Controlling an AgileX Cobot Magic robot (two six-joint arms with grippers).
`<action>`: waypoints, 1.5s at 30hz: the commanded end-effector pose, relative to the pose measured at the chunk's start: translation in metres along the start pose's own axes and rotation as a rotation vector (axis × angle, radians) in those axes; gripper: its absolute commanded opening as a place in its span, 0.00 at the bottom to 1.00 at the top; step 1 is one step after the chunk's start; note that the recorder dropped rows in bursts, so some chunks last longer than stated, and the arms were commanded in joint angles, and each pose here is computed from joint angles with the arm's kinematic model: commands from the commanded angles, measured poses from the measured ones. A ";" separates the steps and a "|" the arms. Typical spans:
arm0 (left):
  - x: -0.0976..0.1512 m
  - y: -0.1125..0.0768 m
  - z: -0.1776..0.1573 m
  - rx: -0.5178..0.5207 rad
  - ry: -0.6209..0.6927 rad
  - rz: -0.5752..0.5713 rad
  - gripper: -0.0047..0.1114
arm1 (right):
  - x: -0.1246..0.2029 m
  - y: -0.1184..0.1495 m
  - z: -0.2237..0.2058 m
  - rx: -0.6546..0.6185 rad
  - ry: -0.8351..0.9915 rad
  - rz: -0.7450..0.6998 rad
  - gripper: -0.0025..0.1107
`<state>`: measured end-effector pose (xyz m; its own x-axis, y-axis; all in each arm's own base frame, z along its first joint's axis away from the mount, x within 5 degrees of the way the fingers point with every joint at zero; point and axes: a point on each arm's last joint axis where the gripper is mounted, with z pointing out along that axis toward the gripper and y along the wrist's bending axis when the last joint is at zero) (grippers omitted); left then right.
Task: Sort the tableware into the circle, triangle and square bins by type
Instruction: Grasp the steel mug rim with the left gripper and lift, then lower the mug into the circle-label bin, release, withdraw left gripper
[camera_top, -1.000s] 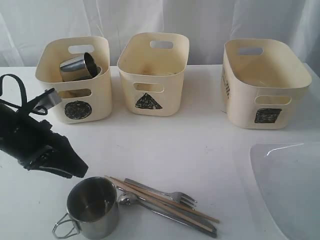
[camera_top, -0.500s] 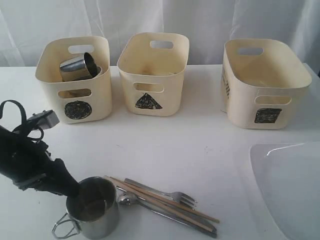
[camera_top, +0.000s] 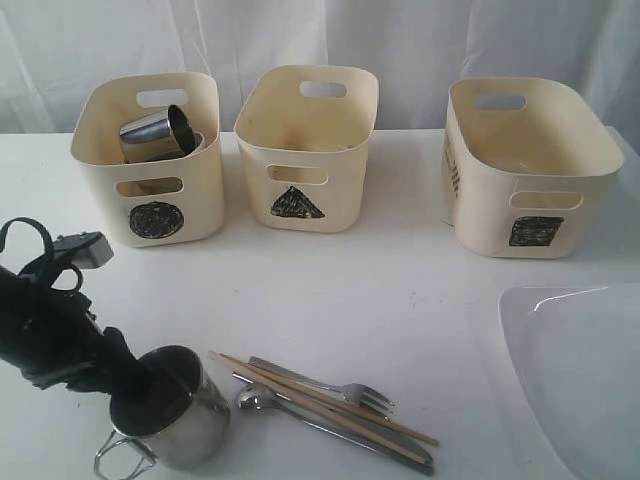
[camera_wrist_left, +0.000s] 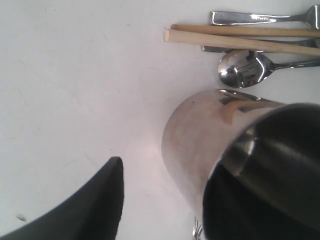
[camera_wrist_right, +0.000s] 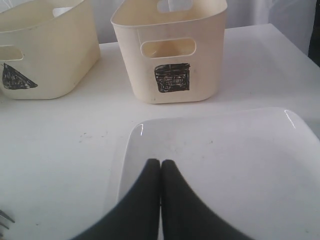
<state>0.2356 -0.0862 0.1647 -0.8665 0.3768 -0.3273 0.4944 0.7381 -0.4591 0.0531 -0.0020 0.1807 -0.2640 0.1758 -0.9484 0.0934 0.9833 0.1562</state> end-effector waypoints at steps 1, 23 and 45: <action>0.003 0.001 0.007 0.028 0.016 -0.033 0.49 | -0.001 0.000 0.000 -0.002 -0.014 -0.001 0.02; -0.027 -0.025 -0.030 0.131 -0.081 0.065 0.04 | -0.001 0.000 0.000 -0.002 -0.014 -0.001 0.02; -0.194 0.020 -0.121 -0.610 -0.752 0.332 0.04 | -0.001 0.000 0.000 -0.002 -0.014 -0.001 0.02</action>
<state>0.3880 -0.0682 0.3361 -0.2709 0.2610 -0.9265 0.3181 0.9327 0.1697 0.0531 -0.0020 0.1807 -0.2640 0.1758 -0.9484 0.0934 0.9833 0.1562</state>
